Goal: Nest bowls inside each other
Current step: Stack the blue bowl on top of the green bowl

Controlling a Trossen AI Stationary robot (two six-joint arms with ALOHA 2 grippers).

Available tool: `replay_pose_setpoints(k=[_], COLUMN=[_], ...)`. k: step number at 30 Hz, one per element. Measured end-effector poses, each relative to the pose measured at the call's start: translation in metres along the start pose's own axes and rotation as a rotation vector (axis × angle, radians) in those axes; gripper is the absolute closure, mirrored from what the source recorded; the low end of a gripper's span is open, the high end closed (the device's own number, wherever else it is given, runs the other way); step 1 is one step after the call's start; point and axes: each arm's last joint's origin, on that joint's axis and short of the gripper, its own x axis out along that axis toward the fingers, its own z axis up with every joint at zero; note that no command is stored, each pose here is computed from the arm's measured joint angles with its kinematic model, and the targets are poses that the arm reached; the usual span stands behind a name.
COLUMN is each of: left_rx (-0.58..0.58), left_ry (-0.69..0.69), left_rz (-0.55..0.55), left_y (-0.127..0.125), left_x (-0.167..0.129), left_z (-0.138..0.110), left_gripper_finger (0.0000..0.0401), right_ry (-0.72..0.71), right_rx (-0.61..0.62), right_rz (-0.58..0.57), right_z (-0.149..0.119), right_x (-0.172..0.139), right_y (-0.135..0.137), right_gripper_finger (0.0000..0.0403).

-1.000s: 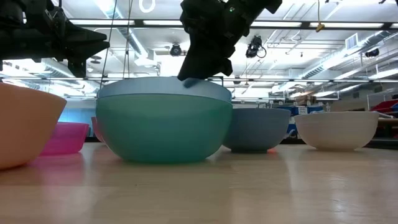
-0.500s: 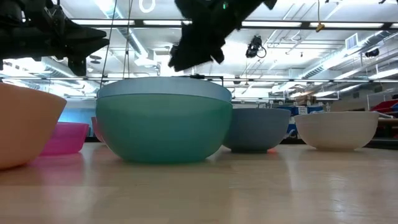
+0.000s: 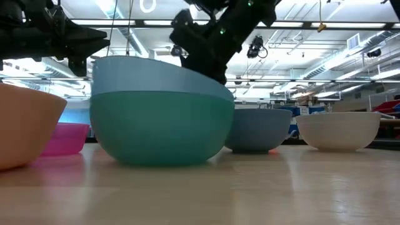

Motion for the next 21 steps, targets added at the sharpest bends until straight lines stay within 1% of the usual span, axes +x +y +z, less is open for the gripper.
replay_pose_setpoints(k=[2,4,7,9,12,17,21], left_rx=[0.000,0.000,0.000,0.000,0.000,0.000,0.000], left_ry=[0.001,0.001,0.001,0.001,0.000,-0.001,0.000], left_rz=[0.000,0.000,0.000,0.000,0.000,0.000,0.000], left_y=[0.000,0.000,0.000,0.000,0.000,0.000,0.000], left_x=[0.000,0.000,0.000,0.000,0.000,0.000,0.000], left_z=[0.000,0.000,0.000,0.000,0.000,0.000,0.000], left_gripper_finger=[0.0295,0.0295,0.0295,0.0295,0.0295,0.0295,0.0295], right_ry=[-0.013,-0.063,-0.192,-0.243,-0.275,-0.250,-0.292], right_rx=[-0.003,0.005,0.020,0.026,0.023,-0.002,-0.019], right_rz=[-0.011,-0.001,0.055,0.112,0.179,0.263,0.350], right_z=[0.002,0.009,0.025,0.030,0.031,0.025,0.028], right_x=[-0.004,-0.010,-0.023,-0.026,-0.025,-0.022,-0.026], right_y=[0.000,0.000,0.003,0.008,0.017,0.028,0.038], right_gripper_finger=[0.0305,0.0305,0.0305,0.0305,0.0305,0.0306,0.0307])
